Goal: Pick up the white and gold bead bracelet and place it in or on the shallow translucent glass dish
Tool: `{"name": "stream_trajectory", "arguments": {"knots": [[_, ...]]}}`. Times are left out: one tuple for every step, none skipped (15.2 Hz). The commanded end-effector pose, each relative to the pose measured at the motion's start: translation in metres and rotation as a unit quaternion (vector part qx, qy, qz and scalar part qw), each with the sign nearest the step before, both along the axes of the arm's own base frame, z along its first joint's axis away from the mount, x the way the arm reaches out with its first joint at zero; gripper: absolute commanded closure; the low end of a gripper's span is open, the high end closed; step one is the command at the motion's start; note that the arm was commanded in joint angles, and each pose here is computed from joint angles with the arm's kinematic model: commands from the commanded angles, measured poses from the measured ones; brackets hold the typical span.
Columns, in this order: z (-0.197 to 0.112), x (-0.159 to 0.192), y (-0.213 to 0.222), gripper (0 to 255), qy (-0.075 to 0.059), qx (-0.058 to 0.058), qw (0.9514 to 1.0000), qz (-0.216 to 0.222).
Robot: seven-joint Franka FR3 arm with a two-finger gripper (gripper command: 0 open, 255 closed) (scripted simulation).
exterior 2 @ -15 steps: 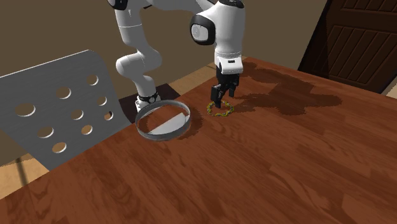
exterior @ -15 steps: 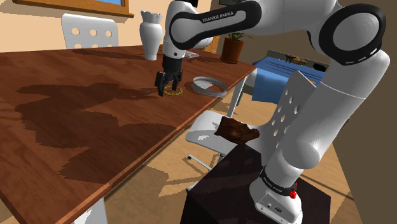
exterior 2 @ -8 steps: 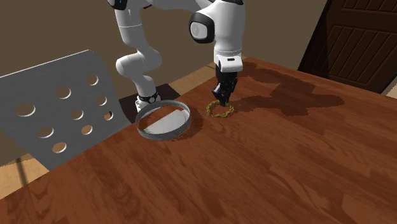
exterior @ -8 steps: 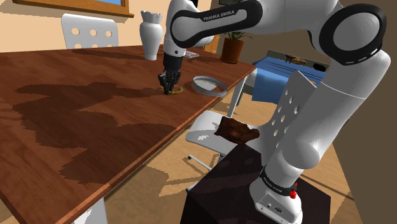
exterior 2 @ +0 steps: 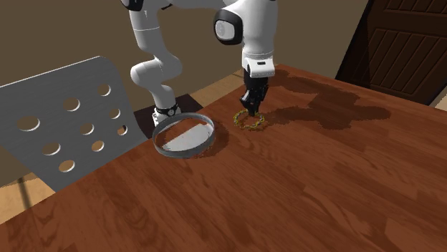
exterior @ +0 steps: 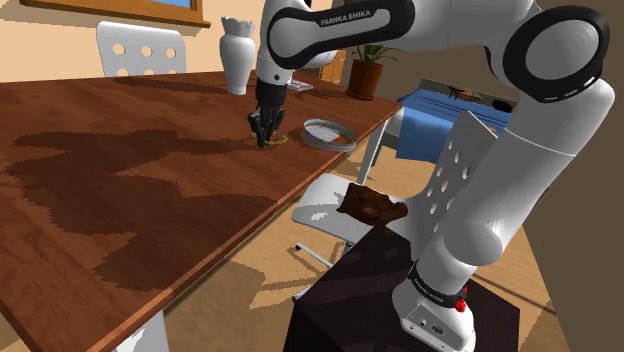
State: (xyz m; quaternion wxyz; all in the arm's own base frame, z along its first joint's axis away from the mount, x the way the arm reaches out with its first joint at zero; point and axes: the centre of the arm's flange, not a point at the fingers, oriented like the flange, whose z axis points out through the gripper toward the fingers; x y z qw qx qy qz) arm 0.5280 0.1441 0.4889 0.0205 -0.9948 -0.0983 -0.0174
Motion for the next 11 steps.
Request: {"name": "stream_trajectory", "arguments": {"knots": [[0.009, -0.001, 0.001, 255, 0.001, 0.0, 1.0, 0.0], [0.015, -0.001, 0.001, 255, 0.001, 0.0, 1.0, 0.0], [0.02, -0.001, 0.001, 255, 0.001, 0.0, 1.0, 0.0], [0.025, -0.001, 0.001, 255, 0.001, 0.0, 1.0, 0.0], [0.031, -0.001, 0.001, 255, 0.001, 0.0, 1.0, 0.0], [0.036, -0.001, 0.001, 255, 0.001, 0.0, 1.0, 0.0], [0.041, -0.001, 0.001, 255, 0.001, 0.0, 1.0, 0.0], [0.046, -0.001, 0.001, 255, 0.001, 0.0, 1.0, 0.0], [0.052, -0.001, 0.001, 255, 0.001, 0.0, 1.0, 0.0], [0.057, -0.001, 0.001, 255, 0.001, 0.0, 1.0, 0.0], [0.062, -0.001, 0.001, 255, 0.001, 0.0, 1.0, 0.0]]}}
